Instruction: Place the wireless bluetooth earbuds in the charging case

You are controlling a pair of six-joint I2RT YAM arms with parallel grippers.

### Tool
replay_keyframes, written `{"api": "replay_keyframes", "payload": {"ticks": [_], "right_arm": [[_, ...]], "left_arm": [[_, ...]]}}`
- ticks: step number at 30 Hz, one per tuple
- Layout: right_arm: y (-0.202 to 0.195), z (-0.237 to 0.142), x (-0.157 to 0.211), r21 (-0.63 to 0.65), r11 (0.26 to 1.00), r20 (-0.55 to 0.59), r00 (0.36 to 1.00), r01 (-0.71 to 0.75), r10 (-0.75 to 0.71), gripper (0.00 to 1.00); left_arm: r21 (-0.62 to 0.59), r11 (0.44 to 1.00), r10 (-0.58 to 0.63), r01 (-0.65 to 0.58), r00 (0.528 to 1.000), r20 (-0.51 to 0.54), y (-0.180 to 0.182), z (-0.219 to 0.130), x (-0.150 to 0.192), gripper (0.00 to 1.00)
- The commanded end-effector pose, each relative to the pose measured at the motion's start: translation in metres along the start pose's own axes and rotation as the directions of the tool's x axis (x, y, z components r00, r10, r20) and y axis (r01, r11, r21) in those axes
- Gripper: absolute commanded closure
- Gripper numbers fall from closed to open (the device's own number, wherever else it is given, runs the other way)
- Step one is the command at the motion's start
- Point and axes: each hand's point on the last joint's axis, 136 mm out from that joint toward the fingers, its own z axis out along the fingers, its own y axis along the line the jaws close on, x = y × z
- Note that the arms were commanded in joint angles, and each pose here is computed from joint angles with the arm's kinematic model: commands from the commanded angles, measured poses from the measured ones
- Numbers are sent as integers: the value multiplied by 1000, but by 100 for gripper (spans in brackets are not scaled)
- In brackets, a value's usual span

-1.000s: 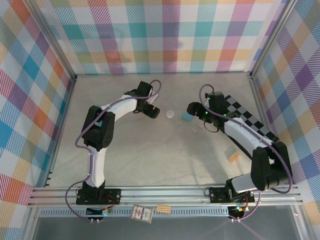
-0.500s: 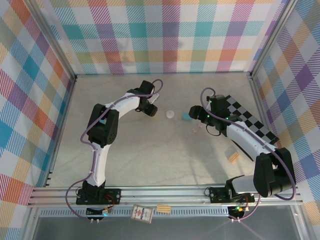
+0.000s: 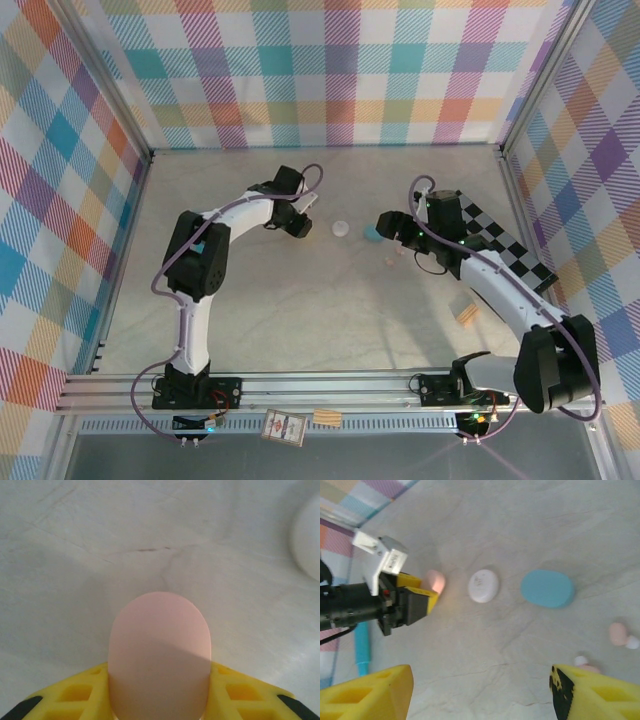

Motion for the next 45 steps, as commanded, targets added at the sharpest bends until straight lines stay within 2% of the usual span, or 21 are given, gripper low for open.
{"api": "replay_keyframes", "payload": {"ticks": [1,6,11,13,16,19,29,36,42,45], "right_arm": [[26,-10,11,-137,990,-67,998,-29,20,28],[43,-18,18,-214,974,-125,991,-81,55,29],[56,-22,22,-279,952,-170,982,-126,80,30],[63,-22,25,-303,943,-190,978,-138,82,30],[74,-24,29,-339,930,-214,974,-141,70,30],[83,-25,34,-363,920,-238,969,-144,58,30],[111,-23,49,-416,901,-289,957,-124,-1,33],[125,-12,54,-434,892,-321,947,-126,-23,35],[128,-8,54,-437,889,-336,942,-139,-19,60],[128,-9,56,-439,887,-349,937,-145,-19,65]], "left_arm": [[104,993,39,-59,982,187,-21,-47,-31,63],[207,969,59,-132,944,325,-50,-86,-36,65],[259,909,144,-328,828,542,-92,-132,-43,65],[234,870,208,-433,754,623,-112,-147,-40,65],[206,842,227,-499,674,703,-128,-167,-39,67],[171,814,273,-556,625,731,-142,-179,-33,68],[145,724,382,-674,568,729,-174,-190,-15,67],[143,694,414,-706,553,723,-185,-195,-11,66],[125,694,426,-709,544,723,-185,-199,-12,66],[114,703,421,-702,540,728,-184,-202,-14,65]]}}
